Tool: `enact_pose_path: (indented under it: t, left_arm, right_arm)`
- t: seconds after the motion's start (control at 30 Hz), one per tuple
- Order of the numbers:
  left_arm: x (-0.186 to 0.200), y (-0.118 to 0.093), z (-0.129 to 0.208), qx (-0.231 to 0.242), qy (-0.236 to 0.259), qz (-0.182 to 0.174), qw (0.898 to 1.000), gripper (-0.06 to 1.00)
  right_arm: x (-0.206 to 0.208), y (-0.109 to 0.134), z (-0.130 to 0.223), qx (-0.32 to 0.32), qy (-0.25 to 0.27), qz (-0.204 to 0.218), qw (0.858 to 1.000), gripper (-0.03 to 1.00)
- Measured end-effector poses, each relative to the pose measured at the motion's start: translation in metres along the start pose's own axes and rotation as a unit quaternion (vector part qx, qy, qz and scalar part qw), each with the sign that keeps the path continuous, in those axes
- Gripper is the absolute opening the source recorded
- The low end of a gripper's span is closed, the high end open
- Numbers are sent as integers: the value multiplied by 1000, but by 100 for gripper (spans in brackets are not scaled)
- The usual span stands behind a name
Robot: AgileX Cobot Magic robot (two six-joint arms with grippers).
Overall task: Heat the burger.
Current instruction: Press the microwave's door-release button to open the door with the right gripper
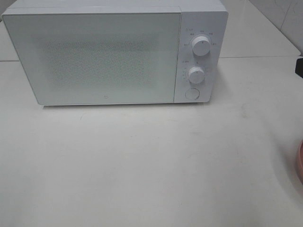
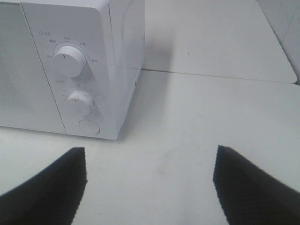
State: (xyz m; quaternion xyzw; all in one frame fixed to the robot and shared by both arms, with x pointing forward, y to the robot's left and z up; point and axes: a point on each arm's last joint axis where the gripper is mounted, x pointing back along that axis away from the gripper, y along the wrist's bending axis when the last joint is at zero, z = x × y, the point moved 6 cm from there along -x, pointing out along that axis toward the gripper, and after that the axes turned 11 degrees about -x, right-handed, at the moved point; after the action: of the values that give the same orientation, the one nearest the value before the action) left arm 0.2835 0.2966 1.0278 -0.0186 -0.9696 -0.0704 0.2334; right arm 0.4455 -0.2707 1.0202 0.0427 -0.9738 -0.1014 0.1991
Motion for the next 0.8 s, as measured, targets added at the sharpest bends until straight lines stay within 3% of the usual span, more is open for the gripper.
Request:
enact_pose_path:
  t: [0.33,0.8]
  left_arm:
    - [0,0,0,0,0,0,1000,97]
    - [0,0,0,0,0,0,1000,97]
  right_arm:
    - [-24,2,-7,0,-27,-6,1000,75]
    - [-88,1,1,-8,-81,-19,996,75]
